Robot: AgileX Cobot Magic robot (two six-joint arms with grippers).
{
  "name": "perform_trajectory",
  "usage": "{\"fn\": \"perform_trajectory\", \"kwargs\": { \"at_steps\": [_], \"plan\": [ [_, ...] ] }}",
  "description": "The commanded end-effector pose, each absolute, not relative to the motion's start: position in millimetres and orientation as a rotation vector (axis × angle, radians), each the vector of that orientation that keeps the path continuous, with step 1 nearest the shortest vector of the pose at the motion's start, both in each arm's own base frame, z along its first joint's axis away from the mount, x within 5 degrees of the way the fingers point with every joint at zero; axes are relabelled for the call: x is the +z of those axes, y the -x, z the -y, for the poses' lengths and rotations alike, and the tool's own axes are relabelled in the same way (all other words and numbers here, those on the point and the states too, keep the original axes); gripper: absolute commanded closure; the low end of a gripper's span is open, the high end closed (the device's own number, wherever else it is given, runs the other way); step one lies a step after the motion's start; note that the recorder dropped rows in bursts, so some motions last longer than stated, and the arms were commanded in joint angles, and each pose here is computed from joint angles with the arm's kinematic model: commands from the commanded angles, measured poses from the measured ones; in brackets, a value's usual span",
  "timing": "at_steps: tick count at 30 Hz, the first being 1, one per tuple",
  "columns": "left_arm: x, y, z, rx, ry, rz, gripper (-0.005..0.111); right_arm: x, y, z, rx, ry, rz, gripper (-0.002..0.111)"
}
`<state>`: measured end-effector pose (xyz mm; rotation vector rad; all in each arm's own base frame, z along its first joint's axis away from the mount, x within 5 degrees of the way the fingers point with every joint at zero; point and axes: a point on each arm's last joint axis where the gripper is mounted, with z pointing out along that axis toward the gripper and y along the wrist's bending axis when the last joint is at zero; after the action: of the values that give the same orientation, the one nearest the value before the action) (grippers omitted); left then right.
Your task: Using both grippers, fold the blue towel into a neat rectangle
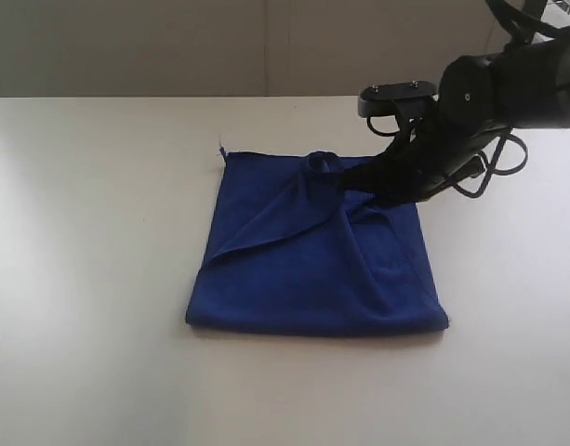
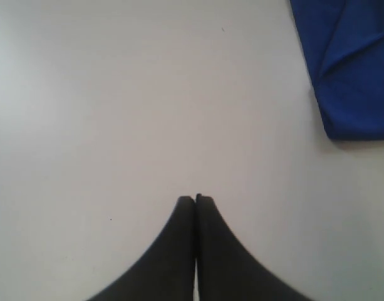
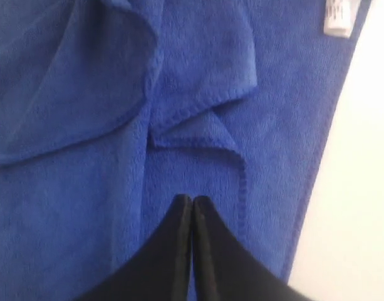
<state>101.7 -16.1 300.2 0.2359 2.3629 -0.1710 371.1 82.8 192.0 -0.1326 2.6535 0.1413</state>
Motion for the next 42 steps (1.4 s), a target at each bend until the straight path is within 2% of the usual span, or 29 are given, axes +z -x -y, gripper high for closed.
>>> {"fn": "perform_trajectory", "kwargs": {
  "at_steps": [1, 3, 6, 11, 18, 20, 25, 32, 35, 42],
  "plan": [
    [300.2, -100.0, 16.8, -0.185, -0.23, -2.363, 0.107, 194.7, -384.9, -79.3, 0.157, 0.088, -2.535, 0.096],
    [300.2, -100.0, 16.8, -0.185, -0.23, -2.363, 0.107, 192.4, -392.9, -72.6, 0.149, 0.063, -2.516, 0.088],
    [300.2, -100.0, 16.8, -0.184, -0.232, -2.363, 0.107, 184.9, -400.6, -64.0, 0.14, 0.03, -2.517, 0.084],
    [300.2, -100.0, 16.8, -0.184, -0.232, -2.363, 0.107, 171.2, -404.7, -57.4, 0.132, 0.002, -2.542, 0.084],
    [300.2, -100.0, 16.8, -0.184, -0.232, -2.363, 0.107, 176.6, -399.6, -55.6, 0.173, -0.142, -2.578, 0.084],
    [300.2, -100.0, 16.8, -0.184, -0.232, -2.363, 0.107, 182.9, -398.3, -51.4, 0.186, -0.17, -2.571, 0.086],
    [300.2, -100.0, 16.8, -0.184, -0.232, -2.363, 0.107, 187.8, -394.8, -31.0, 0.267, -0.193, -2.609, 0.105],
    [300.2, -100.0, 16.8, -0.184, -0.232, -2.363, 0.107, 192.5, -392.8, -0.1, 0.602, -0.258, -2.582, 0.106],
    [300.2, -100.0, 16.8, -0.184, -0.232, -2.363, 0.107, 192.1, -396.1, 1.1, 0.719, -0.275, -2.53, 0.104],
    [300.2, -100.0, 16.8, -0.184, -0.232, -2.363, 0.107, 170.2, -410.5, -1.5, 0.857, -0.419, -2.44, 0.088]
  ]
}}
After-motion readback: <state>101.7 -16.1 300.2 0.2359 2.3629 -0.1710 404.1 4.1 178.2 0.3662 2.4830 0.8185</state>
